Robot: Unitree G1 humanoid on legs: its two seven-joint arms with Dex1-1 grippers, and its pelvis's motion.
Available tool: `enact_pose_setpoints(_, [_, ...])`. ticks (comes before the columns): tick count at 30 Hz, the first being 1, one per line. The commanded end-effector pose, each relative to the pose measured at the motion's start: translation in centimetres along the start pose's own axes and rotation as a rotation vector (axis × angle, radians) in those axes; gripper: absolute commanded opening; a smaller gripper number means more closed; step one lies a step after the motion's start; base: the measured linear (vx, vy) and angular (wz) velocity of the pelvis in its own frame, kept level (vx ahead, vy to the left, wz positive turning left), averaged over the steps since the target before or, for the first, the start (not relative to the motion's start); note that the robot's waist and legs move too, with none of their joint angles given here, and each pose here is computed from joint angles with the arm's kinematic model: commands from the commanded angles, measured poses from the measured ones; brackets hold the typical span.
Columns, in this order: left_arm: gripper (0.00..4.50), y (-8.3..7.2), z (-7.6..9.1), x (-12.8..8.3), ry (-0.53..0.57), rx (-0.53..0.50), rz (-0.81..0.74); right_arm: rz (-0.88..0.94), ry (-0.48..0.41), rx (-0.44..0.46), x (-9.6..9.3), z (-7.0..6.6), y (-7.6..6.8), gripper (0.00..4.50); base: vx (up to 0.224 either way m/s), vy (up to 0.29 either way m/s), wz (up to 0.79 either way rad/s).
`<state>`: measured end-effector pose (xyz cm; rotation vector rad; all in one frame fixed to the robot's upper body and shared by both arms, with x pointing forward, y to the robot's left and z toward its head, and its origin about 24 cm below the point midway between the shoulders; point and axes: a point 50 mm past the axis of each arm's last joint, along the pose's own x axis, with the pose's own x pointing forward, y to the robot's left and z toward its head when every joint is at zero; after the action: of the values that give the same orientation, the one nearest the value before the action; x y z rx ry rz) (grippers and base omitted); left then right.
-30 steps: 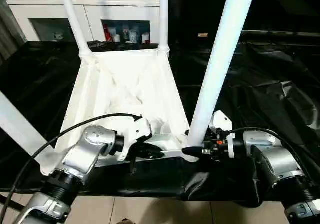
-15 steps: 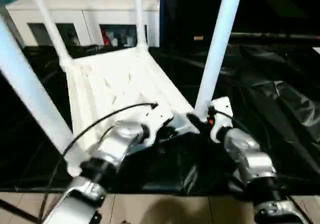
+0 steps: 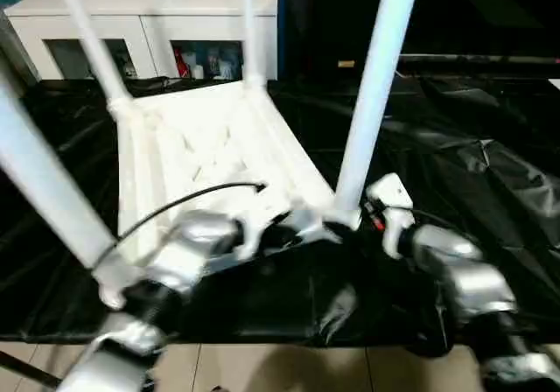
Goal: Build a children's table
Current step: Rotate leg to tighten
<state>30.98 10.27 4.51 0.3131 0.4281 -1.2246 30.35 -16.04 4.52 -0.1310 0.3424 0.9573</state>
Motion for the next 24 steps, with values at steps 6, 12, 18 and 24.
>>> enact_pose_setpoints(6, [0.0, -1.4, -0.2, -1.9, -0.026, 0.016, -0.199, 0.338, 0.07, -0.05, -0.9, 0.6, 1.6, 3.81, 0.0, 0.0, 0.0])
enact_pose_setpoints(12, [0.0, -1.3, -0.8, -2.9, -0.016, 0.008, -0.2, 0.367, 0.108, -0.081, -0.9, 0.2, 1.8, 3.55, 0.0, 0.0, 0.0])
enact_pose_setpoints(18, [0.0, -1.3, -1.0, -3.2, -0.011, 0.005, -0.2, 0.371, 0.101, -0.072, -0.4, 0.1, 2.0, 3.11, 0.0, 0.0, 0.0])
enact_pose_setpoints(24, [0.0, -1.2, -0.9, -3.3, -0.012, 0.006, -0.189, 0.38, 0.098, -0.066, -0.2, -0.2, 2.4, 2.75, 0.0, 0.0, 0.0])
